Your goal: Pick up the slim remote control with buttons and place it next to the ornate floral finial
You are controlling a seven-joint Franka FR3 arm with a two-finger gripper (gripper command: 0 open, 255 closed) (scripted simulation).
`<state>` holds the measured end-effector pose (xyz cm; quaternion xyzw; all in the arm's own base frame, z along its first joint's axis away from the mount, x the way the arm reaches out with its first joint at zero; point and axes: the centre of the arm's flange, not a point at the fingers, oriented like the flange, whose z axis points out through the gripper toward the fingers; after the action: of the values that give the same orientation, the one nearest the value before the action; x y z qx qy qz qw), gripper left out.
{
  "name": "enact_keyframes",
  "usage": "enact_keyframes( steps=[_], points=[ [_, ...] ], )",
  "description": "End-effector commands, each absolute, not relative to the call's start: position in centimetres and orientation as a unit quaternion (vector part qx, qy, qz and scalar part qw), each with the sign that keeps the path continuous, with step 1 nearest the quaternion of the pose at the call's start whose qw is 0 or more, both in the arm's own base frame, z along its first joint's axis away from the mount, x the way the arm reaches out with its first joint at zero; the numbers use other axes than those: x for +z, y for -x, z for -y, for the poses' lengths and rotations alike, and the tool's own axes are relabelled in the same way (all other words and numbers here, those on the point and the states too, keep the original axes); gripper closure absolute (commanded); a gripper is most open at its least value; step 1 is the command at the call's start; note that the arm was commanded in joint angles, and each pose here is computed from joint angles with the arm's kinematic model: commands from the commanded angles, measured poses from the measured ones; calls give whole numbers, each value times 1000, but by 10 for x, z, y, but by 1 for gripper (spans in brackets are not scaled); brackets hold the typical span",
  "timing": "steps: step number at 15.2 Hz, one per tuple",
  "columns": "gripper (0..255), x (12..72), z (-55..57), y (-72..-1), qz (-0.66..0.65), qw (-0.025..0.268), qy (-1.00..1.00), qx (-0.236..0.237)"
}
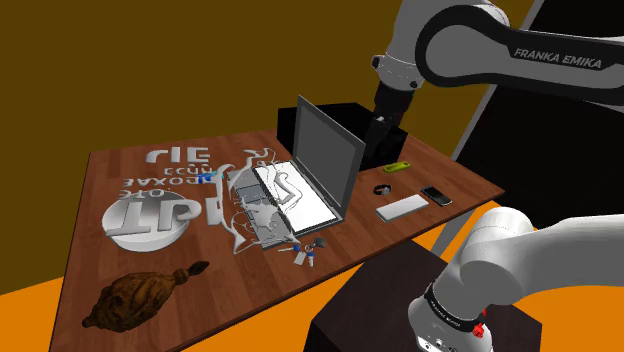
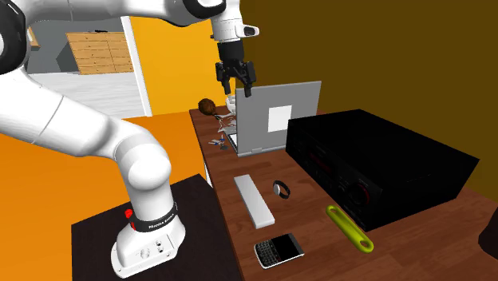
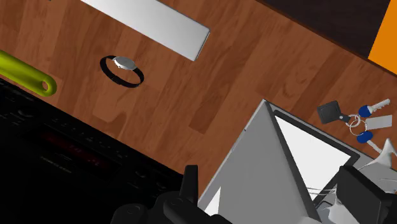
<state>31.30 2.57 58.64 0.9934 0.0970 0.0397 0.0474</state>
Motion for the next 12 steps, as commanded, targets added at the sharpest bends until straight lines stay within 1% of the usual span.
enact_keyframes(
  steps=[1, 12],
  points=[
    [0, 586, -26, -313, -97, 47, -993, 40],
    [0, 482, 62, -258, -302, 30, -952, 24]
  ],
)
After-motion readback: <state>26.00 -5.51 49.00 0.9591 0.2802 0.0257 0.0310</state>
